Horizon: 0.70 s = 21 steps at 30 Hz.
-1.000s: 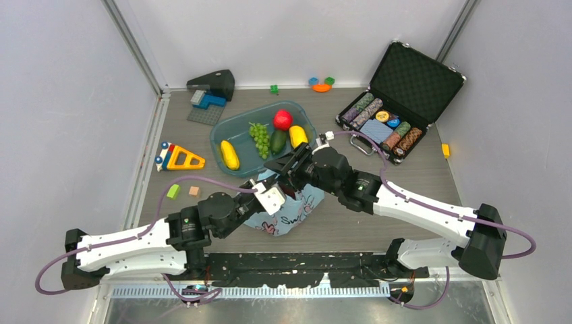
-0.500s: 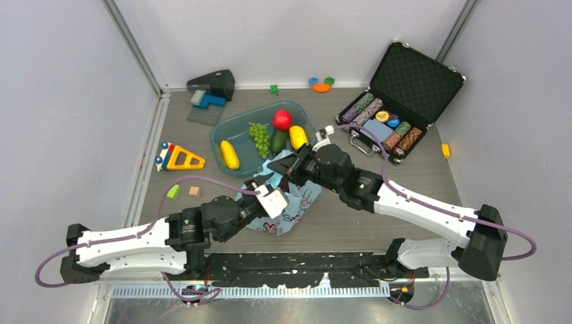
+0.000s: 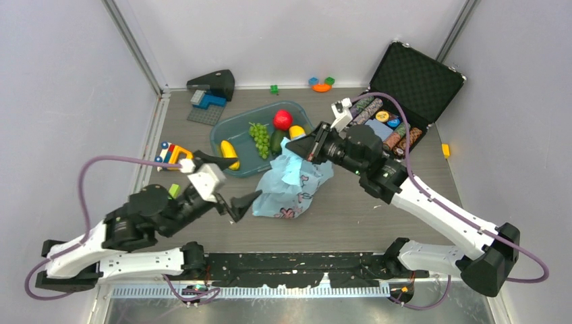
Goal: Place the fake fruits into the plastic bag and tie a complex knot
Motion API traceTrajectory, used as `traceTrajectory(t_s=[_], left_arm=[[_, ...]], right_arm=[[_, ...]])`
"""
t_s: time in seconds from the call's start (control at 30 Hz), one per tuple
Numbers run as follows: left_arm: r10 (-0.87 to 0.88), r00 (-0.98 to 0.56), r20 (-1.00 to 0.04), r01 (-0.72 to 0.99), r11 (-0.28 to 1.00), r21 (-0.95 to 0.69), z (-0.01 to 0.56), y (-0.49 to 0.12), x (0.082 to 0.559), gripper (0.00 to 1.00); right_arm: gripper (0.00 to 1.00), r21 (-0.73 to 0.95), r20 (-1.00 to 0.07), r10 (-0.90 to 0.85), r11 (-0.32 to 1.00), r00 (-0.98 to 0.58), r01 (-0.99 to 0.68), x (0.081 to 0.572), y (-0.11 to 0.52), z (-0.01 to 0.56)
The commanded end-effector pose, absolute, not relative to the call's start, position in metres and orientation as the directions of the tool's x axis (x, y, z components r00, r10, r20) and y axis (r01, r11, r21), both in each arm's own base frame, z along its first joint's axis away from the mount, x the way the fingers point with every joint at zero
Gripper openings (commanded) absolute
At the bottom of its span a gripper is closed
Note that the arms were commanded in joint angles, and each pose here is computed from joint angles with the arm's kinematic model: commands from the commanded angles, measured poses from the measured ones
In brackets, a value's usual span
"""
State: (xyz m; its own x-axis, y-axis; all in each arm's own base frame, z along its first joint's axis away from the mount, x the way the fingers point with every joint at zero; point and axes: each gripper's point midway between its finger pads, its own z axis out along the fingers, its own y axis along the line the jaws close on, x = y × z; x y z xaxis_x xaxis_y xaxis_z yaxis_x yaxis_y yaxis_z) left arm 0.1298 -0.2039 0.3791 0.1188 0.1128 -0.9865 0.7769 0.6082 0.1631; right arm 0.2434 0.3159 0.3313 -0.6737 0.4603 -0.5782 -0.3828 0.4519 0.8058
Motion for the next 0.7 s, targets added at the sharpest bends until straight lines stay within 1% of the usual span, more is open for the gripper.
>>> traceTrajectory(t_s=[0.0,0.07,0.2,0.3,0.33,0.37,0.4,0.43,0.47,0.57,0.6,0.67], left_arm=[[-0.009,-0.034,-0.999,0.780,0.626,-0.032,0.394,-0.190,0.125,0.99],[-0.048,-0.093,-0.994,0.784,0.612,-0.103,0.397,-0.193,0.126,0.99],[-0.107,-0.230,-0.967,0.810,0.529,-0.251,0.394,-0.215,0.126,0.99],[-0.132,-0.301,-0.944,0.820,0.470,-0.327,0.391,-0.231,0.130,0.99],[-0.132,-0.325,-0.936,0.834,0.426,-0.350,0.390,-0.238,0.127,0.99],[-0.147,-0.340,-0.929,0.842,0.393,-0.370,0.393,-0.244,0.128,0.99],[-0.159,-0.355,-0.921,0.845,0.368,-0.388,0.393,-0.248,0.129,0.99],[-0.166,-0.369,-0.914,0.848,0.343,-0.405,0.394,-0.253,0.130,0.99],[-0.167,-0.388,-0.906,0.849,0.317,-0.422,0.391,-0.257,0.130,0.99],[-0.171,-0.440,-0.882,0.849,0.240,-0.470,0.387,-0.268,0.131,0.99],[-0.174,-0.456,-0.873,0.846,0.218,-0.486,0.386,-0.271,0.132,0.99],[-0.175,-0.492,-0.853,0.832,0.194,-0.520,0.380,-0.274,0.136,0.99]], right_arm=[[0.05,0.676,-0.736,0.352,0.334,-0.578,-0.657,0.223,0.303,0.389],[0.05,0.636,-0.771,0.295,0.297,-0.565,-0.712,0.215,0.302,0.392],[0.05,0.571,-0.820,0.207,0.223,-0.534,-0.790,0.200,0.301,0.393],[0.05,0.541,-0.839,0.182,0.190,-0.512,-0.819,0.193,0.299,0.385],[0.05,0.523,-0.848,0.192,0.157,-0.494,-0.838,0.188,0.298,0.391],[0.05,0.529,-0.844,0.188,0.145,-0.502,-0.836,0.187,0.298,0.383],[0.05,0.515,-0.847,0.213,0.104,-0.487,-0.851,0.182,0.297,0.392],[0.05,0.527,-0.840,0.207,0.089,-0.502,-0.845,0.179,0.298,0.383],[0.05,0.517,-0.840,0.232,0.064,-0.491,-0.854,0.177,0.297,0.390],[0.05,0.557,-0.813,0.234,0.043,-0.533,-0.830,0.177,0.298,0.378],[0.05,0.545,-0.815,0.248,0.026,-0.523,-0.838,0.177,0.298,0.381],[0.05,0.562,-0.802,0.251,0.006,-0.543,-0.827,0.177,0.299,0.374]])
